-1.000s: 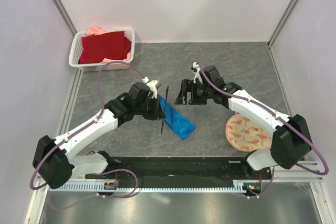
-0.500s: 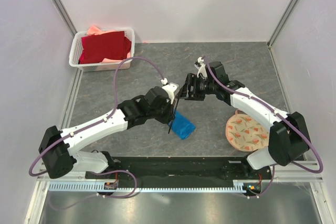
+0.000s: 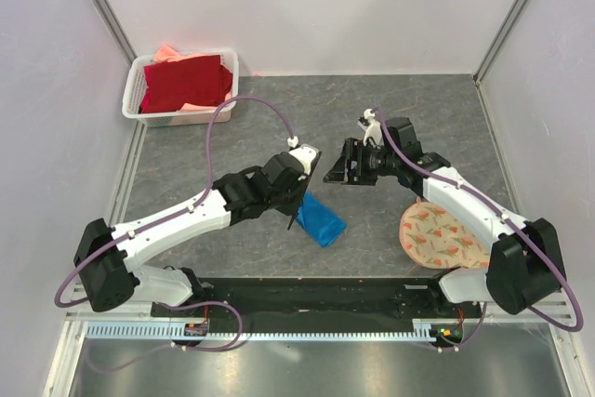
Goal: Fold the napkin into a case and place the utensils inside
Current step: Pass from the left arm to the right
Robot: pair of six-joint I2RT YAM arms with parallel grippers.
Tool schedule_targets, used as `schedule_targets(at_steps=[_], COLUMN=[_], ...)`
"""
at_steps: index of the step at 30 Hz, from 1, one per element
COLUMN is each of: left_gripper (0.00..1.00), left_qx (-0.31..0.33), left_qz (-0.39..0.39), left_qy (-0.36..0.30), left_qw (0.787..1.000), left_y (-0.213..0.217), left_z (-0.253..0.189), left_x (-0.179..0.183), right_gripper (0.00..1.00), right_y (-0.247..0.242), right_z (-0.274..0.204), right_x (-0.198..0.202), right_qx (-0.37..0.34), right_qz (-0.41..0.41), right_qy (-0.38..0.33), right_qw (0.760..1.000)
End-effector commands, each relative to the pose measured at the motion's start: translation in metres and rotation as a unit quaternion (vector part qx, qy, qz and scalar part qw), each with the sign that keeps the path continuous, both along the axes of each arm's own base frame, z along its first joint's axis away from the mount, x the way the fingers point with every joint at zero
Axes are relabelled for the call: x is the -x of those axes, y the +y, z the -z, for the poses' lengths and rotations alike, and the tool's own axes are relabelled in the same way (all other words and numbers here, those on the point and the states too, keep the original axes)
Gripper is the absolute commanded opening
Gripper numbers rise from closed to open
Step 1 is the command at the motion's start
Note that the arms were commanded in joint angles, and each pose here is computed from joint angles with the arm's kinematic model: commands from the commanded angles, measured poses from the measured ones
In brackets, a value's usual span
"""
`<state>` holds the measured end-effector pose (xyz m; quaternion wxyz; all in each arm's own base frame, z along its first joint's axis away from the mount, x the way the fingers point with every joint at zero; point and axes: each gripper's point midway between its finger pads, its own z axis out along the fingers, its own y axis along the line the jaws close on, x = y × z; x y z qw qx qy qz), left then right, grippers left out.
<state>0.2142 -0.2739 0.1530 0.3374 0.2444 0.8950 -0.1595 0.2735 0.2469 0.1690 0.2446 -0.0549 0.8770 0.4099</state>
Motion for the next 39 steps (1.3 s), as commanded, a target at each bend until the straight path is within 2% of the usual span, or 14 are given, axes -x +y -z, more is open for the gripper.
schedule_targets(at_steps=[1,8,16,19,20,22,23,24,25,26,28,29,32,39], left_gripper=[0.02,0.02,0.02,0.02,0.02,0.02,0.02,0.02,0.03,0.23,0.44,0.58,0.63,0.61], left_qx=[-0.015,-0.023,-0.025,-0.024,-0.026,-0.021,-0.017,-0.012,-0.017,-0.007,0.032,0.065,0.149,0.217], left_qz=[0.029,0.040,0.065,0.077,0.081,0.091,0.093,0.091,0.079,0.061,0.051,0.028,0.049,0.113], left_qy=[-0.037,-0.028,-0.023,-0.021,-0.024,-0.028,-0.030,-0.032,-0.030,-0.020,0.006,0.030,0.090,0.186], left_qw=[0.999,0.999,0.997,0.997,0.996,0.995,0.995,0.995,0.996,0.998,0.998,0.997,0.983,0.952], left_y=[-0.001,-0.003,-0.013,-0.018,-0.018,-0.020,-0.020,-0.021,-0.016,-0.014,-0.007,-0.002,0.001,-0.008], left_z=[-0.014,-0.007,-0.004,-0.005,-0.005,-0.012,-0.015,-0.020,-0.021,-0.024,-0.031,-0.034,-0.036,-0.021], left_x=[-0.008,-0.006,-0.006,-0.006,-0.006,-0.006,-0.005,-0.006,-0.006,-0.006,-0.001,-0.005,0.014,0.057], right_gripper=[0.76,0.71,0.66,0.54,0.43,0.27,0.05,0.00,0.00,0.00,0.00,0.00,0.00,0.00], right_y=[0.014,0.032,0.043,0.050,0.053,0.056,0.058,0.058,0.058,0.059,0.056,0.055,0.055,0.048], right_z=[-0.024,-0.042,-0.030,-0.025,-0.028,-0.024,-0.032,-0.030,-0.031,-0.039,-0.043,-0.048,-0.061,-0.076], right_x=[0.002,-0.007,-0.016,-0.016,-0.017,-0.012,-0.014,-0.010,-0.009,-0.010,-0.006,-0.005,0.004,0.021], right_qx=[-0.040,-0.106,-0.131,-0.147,-0.161,-0.184,-0.204,-0.213,-0.220,-0.231,-0.243,-0.250,-0.280,-0.311], right_qz=[-0.036,-0.040,-0.042,-0.048,-0.051,-0.049,-0.057,-0.053,-0.054,-0.056,-0.054,-0.058,-0.072,-0.078], right_qy=[-0.020,-0.014,0.005,0.017,0.009,0.033,0.011,0.022,0.019,0.001,-0.001,-0.009,-0.016,-0.030], right_qw=[0.998,0.993,0.990,0.988,0.986,0.981,0.977,0.975,0.974,0.971,0.969,0.966,0.957,0.947])
